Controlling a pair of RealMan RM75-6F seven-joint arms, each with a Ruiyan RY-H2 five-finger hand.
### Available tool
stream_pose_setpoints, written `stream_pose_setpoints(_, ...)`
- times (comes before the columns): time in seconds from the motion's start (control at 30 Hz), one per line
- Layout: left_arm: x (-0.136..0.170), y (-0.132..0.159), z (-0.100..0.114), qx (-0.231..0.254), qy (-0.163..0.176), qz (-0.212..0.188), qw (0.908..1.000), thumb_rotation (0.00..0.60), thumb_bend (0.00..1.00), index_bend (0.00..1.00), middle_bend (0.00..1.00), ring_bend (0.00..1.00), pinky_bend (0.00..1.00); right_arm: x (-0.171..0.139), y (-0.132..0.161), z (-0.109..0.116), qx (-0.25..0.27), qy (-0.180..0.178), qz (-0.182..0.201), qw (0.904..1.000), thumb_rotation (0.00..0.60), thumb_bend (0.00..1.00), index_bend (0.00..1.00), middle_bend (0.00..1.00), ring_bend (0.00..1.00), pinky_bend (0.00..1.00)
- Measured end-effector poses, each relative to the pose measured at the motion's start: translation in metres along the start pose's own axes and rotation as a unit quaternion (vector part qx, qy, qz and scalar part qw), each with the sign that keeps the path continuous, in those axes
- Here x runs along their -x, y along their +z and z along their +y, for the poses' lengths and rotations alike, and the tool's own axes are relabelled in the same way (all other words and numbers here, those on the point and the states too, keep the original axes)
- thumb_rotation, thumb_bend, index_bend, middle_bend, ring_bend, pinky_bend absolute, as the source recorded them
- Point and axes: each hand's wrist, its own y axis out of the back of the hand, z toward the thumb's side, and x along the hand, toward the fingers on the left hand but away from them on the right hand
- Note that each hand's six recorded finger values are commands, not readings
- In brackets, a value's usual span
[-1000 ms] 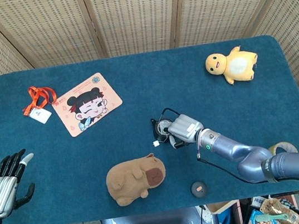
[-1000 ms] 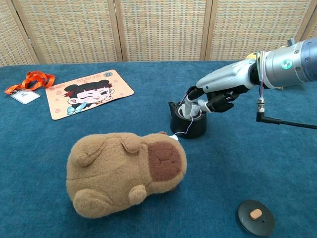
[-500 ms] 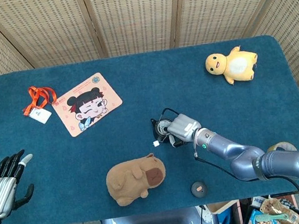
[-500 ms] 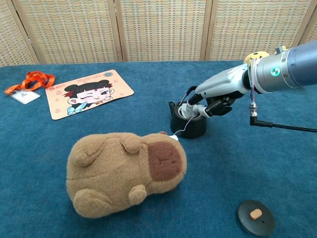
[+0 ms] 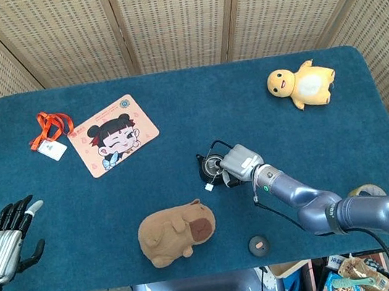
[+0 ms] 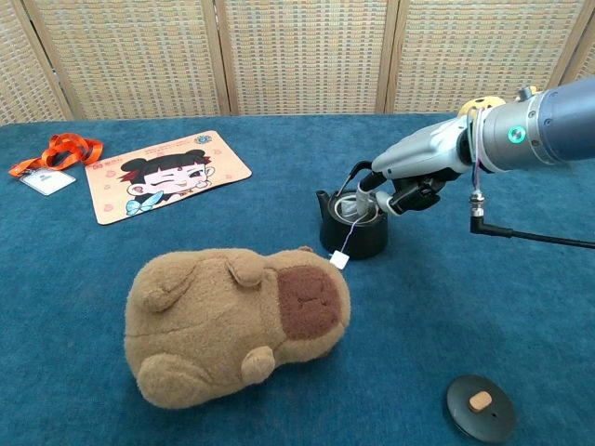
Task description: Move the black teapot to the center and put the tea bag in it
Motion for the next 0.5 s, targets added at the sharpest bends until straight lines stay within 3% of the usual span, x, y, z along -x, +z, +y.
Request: stream_pose_setpoints(0.5, -0.001, 0.001, 0.002, 0.001, 0.003, -0.002, 1.0000, 0.600, 0.48, 0.10, 0.00, 0.00, 0.00, -0.012, 0.000, 0.015, -0.007, -0.014, -0.001, 0.9999, 0.111, 0.93, 0.24, 0.96, 0.99, 1.00)
